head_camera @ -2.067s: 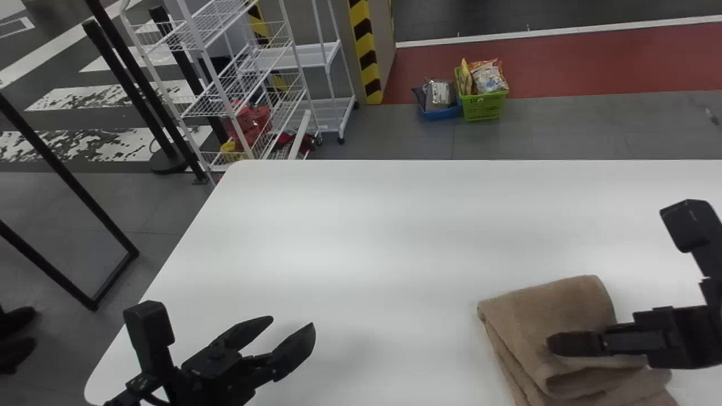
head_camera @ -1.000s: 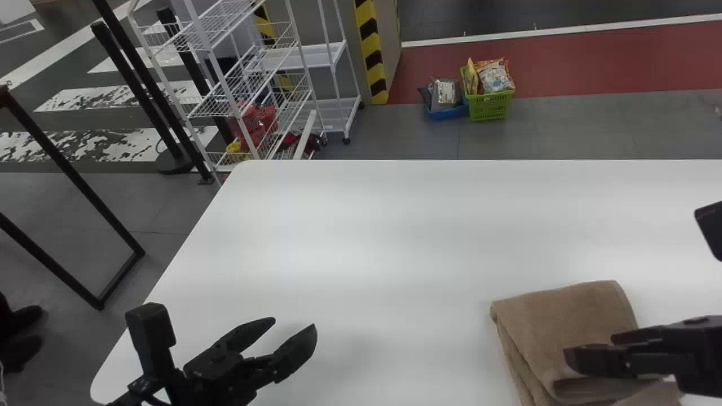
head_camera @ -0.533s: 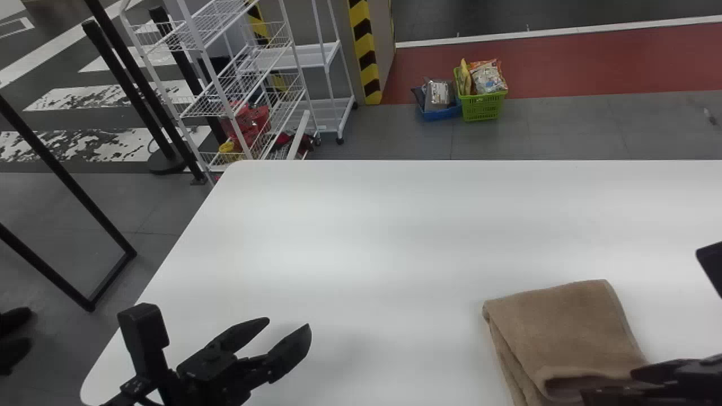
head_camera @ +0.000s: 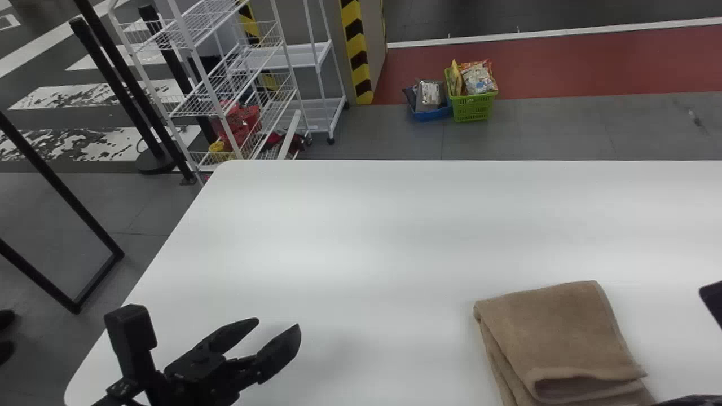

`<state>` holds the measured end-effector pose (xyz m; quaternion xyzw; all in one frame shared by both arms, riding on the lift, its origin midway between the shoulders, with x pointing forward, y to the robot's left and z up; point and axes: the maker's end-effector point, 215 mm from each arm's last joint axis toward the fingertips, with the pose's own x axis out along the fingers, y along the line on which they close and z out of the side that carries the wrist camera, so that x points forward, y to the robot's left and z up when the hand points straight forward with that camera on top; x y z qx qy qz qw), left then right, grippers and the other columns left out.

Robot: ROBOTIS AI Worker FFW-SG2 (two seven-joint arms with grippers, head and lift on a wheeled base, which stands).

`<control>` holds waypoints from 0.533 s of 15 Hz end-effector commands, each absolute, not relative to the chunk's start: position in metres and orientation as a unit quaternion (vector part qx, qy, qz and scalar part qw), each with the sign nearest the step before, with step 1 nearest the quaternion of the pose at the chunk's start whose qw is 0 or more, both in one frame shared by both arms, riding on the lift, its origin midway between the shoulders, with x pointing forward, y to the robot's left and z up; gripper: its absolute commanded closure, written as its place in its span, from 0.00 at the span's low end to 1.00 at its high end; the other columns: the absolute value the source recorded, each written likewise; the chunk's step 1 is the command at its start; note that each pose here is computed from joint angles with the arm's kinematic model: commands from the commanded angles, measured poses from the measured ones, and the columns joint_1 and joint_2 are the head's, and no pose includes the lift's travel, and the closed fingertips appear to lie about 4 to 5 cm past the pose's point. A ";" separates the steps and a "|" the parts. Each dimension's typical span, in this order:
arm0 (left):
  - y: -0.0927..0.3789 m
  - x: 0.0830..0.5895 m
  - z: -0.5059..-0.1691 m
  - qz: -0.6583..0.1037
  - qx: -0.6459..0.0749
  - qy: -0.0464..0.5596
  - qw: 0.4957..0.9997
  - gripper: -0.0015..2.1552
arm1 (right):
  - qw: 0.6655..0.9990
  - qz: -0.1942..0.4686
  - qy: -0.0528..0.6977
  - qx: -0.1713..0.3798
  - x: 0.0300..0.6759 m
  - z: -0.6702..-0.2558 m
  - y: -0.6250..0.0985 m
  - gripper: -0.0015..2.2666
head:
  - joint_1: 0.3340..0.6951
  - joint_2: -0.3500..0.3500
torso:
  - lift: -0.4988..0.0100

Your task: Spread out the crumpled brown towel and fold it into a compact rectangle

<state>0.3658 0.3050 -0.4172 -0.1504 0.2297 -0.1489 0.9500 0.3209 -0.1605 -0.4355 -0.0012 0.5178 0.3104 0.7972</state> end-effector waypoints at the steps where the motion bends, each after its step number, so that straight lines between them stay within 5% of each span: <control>1: 0.302 0.367 -0.417 -0.151 -0.152 0.229 0.950 0.04 | 0.816 0.336 0.470 0.017 0.328 -0.395 -0.142 0.10 | 1.00 0.84 | 0.73; 3: 0.301 0.365 -0.416 -0.153 -0.152 0.229 0.949 0.04 | 0.829 0.340 0.444 -0.024 0.336 -0.379 -0.135 0.10 | 1.00 0.86 | 0.73; 6: 0.303 0.364 -0.415 -0.152 -0.150 0.228 0.950 0.04 | 0.827 0.386 0.358 -0.195 0.360 -0.350 -0.113 0.07 | 1.00 0.89 | 0.73; 8: 0.302 0.363 -0.414 -0.152 -0.149 0.229 0.950 0.04 | 0.811 0.400 0.339 -0.259 0.362 -0.348 -0.100 0.05 | 1.00 0.91 | 0.73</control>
